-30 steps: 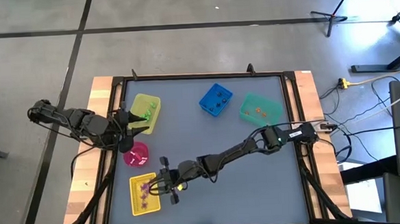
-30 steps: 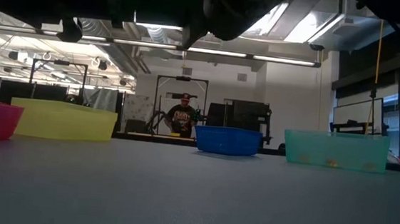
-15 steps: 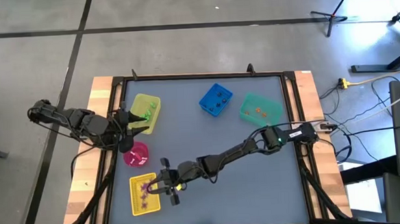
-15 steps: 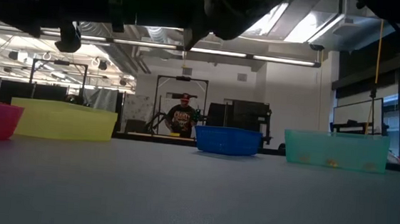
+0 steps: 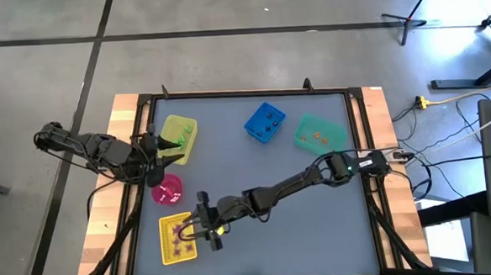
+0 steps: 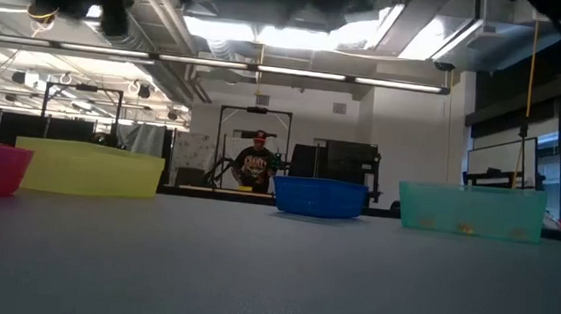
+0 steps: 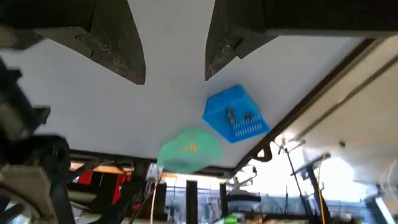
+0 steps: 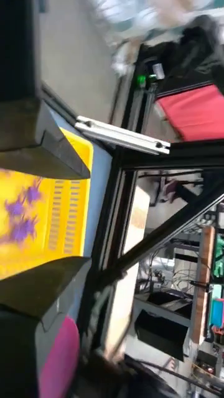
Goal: Sort Halloween decoration
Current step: Return to Home Position
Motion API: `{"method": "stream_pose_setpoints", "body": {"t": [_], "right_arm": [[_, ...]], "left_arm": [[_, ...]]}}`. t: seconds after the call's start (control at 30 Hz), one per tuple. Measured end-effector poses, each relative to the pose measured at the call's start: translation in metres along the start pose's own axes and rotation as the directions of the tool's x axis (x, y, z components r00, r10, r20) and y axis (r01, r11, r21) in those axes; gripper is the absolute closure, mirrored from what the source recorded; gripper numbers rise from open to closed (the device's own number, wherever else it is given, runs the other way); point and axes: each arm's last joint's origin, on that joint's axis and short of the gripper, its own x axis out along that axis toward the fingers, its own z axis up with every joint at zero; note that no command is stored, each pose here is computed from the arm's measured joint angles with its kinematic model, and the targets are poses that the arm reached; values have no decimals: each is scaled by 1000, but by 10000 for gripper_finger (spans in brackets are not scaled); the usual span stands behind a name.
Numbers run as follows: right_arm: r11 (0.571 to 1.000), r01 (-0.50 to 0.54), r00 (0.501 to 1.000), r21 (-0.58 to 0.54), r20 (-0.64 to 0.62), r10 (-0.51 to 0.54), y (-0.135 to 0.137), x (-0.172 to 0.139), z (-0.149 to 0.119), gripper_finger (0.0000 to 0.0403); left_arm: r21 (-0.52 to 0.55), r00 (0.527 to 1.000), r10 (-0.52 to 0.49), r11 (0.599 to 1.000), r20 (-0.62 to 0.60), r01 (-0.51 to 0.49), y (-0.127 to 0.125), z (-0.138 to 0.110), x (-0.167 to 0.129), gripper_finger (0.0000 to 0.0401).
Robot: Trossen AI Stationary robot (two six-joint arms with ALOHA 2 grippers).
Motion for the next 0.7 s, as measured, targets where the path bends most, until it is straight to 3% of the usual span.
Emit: {"method": "stream_pose_setpoints", "body": {"t": [0.2, 0.43, 0.57, 0.7], "right_arm": [[991, -13, 995, -135, -96, 0, -2, -31, 55, 261], [992, -15, 977, -127, -212, -13, -16, -89, 122, 384], [994, -49, 962, -101, -273, 19, -28, -135, 158, 387], [991, -91, 931, -98, -362, 50, -35, -182, 181, 384]], "left_arm": [[36, 997, -3, 999, 72, 0, -5, 9, 4, 250], [35, 975, 20, 999, 220, -28, -5, 16, 11, 250], [50, 959, -2, 999, 284, -13, -6, -2, 26, 250], [41, 959, 43, 998, 279, -57, 2, -18, 31, 250]]}}
